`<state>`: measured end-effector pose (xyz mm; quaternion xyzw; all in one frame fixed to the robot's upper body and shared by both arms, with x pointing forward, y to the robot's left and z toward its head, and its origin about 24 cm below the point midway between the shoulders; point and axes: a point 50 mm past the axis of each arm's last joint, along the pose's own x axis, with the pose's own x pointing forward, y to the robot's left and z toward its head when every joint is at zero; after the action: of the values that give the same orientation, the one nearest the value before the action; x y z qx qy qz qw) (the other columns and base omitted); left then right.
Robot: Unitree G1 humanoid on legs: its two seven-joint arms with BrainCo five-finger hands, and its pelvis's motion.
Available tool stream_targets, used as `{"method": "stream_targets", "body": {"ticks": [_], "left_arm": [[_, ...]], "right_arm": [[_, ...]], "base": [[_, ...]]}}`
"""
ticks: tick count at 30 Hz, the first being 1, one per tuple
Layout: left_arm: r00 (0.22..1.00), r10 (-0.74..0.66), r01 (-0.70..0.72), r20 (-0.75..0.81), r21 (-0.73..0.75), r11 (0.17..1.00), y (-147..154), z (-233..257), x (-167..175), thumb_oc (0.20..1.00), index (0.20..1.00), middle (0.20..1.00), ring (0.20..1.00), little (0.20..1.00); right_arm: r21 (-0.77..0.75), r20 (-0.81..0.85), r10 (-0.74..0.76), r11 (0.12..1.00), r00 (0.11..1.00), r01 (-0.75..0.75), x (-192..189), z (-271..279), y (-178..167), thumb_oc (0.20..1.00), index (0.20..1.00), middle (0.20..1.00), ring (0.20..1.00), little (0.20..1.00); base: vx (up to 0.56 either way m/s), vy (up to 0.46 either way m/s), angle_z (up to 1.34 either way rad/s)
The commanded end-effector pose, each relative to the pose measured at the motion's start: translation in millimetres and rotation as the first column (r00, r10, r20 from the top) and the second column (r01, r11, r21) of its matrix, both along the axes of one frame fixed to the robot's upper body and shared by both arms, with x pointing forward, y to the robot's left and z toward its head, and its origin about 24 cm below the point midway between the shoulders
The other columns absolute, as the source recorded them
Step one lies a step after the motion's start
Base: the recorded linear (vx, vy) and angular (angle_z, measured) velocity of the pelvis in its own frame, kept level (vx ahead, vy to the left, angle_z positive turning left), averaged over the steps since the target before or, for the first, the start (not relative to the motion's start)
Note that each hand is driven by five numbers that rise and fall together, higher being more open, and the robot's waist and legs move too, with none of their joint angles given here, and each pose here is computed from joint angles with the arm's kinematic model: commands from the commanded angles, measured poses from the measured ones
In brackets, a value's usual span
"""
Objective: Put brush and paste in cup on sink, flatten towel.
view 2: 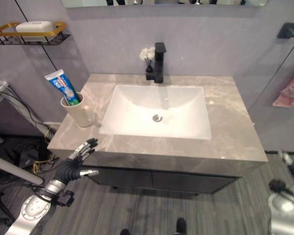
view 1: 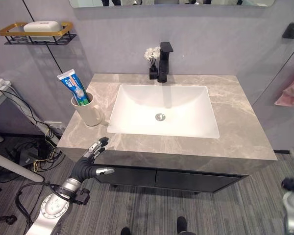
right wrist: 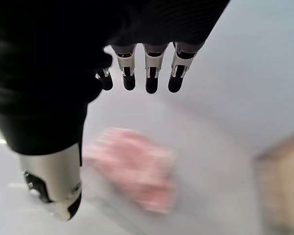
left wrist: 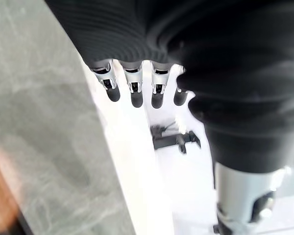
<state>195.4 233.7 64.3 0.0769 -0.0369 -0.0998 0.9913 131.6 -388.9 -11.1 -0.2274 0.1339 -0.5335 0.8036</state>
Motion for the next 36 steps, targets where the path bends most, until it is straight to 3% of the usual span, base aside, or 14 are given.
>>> {"method": "stream_targets", "body": {"ticks": [1, 3, 10, 11, 13, 14, 16, 20, 27, 31, 36], "left_arm": [[0.985, 0.084, -0.067, 0.152, -0.11, 0.992, 12, 29, 7, 1.0, 1.0, 1.0, 1.0, 1.0], [0.975, 0.148, -0.122, 0.168, -0.16, 0.98, 19, 30, 7, 1.0, 1.0, 1.0, 1.0, 1.0], [0.952, 0.231, -0.214, 0.199, -0.104, 0.971, 32, 33, 6, 1.0, 1.0, 1.0, 1.0, 1.0], [0.948, 0.248, -0.235, 0.198, -0.089, 0.968, 35, 32, 7, 0.2, 0.2, 0.2, 0.2, 0.2], [0.946, 0.256, -0.245, 0.2, -0.074, 0.967, 36, 32, 8, 0.2, 0.2, 0.2, 0.2, 0.2], [0.944, 0.272, -0.263, 0.188, -0.073, 0.962, 36, 29, 10, 0.2, 0.2, 0.2, 0.2, 0.2], [0.947, 0.262, -0.251, 0.185, -0.08, 0.965, 36, 30, 14, 0.2, 0.2, 0.2, 0.2, 0.2], [0.948, 0.258, -0.242, 0.187, -0.105, 0.965, 37, 32, 17, 0.2, 0.2, 0.2, 0.2, 0.2], [0.94, 0.299, -0.277, 0.167, -0.139, 0.951, 42, 29, 21, 0.2, 0.2, 0.2, 0.2, 0.2], [0.938, 0.32, -0.298, 0.133, -0.166, 0.94, 47, 25, 26, 0.2, 0.2, 0.2, 0.2, 0.2], [0.932, 0.339, -0.316, 0.128, -0.171, 0.933, 53, 28, 31, 0.2, 0.2, 0.2, 0.2, 0.2]], "right_arm": [[0.007, 0.15, 0.028, 1.0, 0.988, -0.03, 25, 23, -4, 1.0, 1.0, 1.0, 1.0, 1.0], [0.137, 0.005, 0.056, 0.989, 0.998, -0.056, 15, -14, 10, 1.0, 1.0, 1.0, 1.0, 1.0], [0.316, -0.186, 0.259, 0.929, 0.948, -0.192, 9, -57, 40, 1.0, 1.0, 1.0, 1.0, 1.0], [0.386, -0.23, 0.295, 0.903, 0.927, -0.191, 3, -72, 49, 1.0, 1.0, 1.0, 1.0, 1.0], [0.454, -0.247, 0.279, 0.879, 0.928, -0.144, -6, -84, 54, 1.0, 1.0, 1.0, 1.0, 1.0], [0.555, -0.26, 0.223, 0.831, 0.94, -0.044, -20, -102, 66, 1.0, 1.0, 1.0, 1.0, 1.0], [0.611, -0.365, 0.293, 0.792, 0.884, -0.011, -31, -118, 80, 1.0, 1.0, 1.0, 1.0, 1.0], [0.669, -0.406, 0.347, 0.743, 0.845, 0.017, -38, -129, 94, 1.0, 1.0, 1.0, 1.0, 1.0], [0.691, -0.403, 0.537, 0.709, 0.742, -0.138, -17, -132, 119, 1.0, 1.0, 1.0, 1.0, 1.0], [0.689, -0.39, 0.664, 0.67, 0.638, -0.276, 2, -131, 138, 1.0, 1.0, 1.0, 1.0, 1.0], [0.664, -0.409, 0.715, 0.659, 0.567, -0.352, 8, -128, 140, 1.0, 1.0, 1.0, 1.0, 1.0]], "base": [[-0.03, 0.0, -0.08], [-0.03, 0.003, -0.12], [0.0, -0.003, -0.05], [0.0, 0.0, 0.0], [0.0, 0.0, 0.0], [0.0, 0.0, 0.0], [0.0, 0.0, 0.0], [0.01, 0.001, 0.04], [0.0, 0.001, -0.01], [0.0, 0.0, 0.0], [0.0, 0.0, 0.0]]}}
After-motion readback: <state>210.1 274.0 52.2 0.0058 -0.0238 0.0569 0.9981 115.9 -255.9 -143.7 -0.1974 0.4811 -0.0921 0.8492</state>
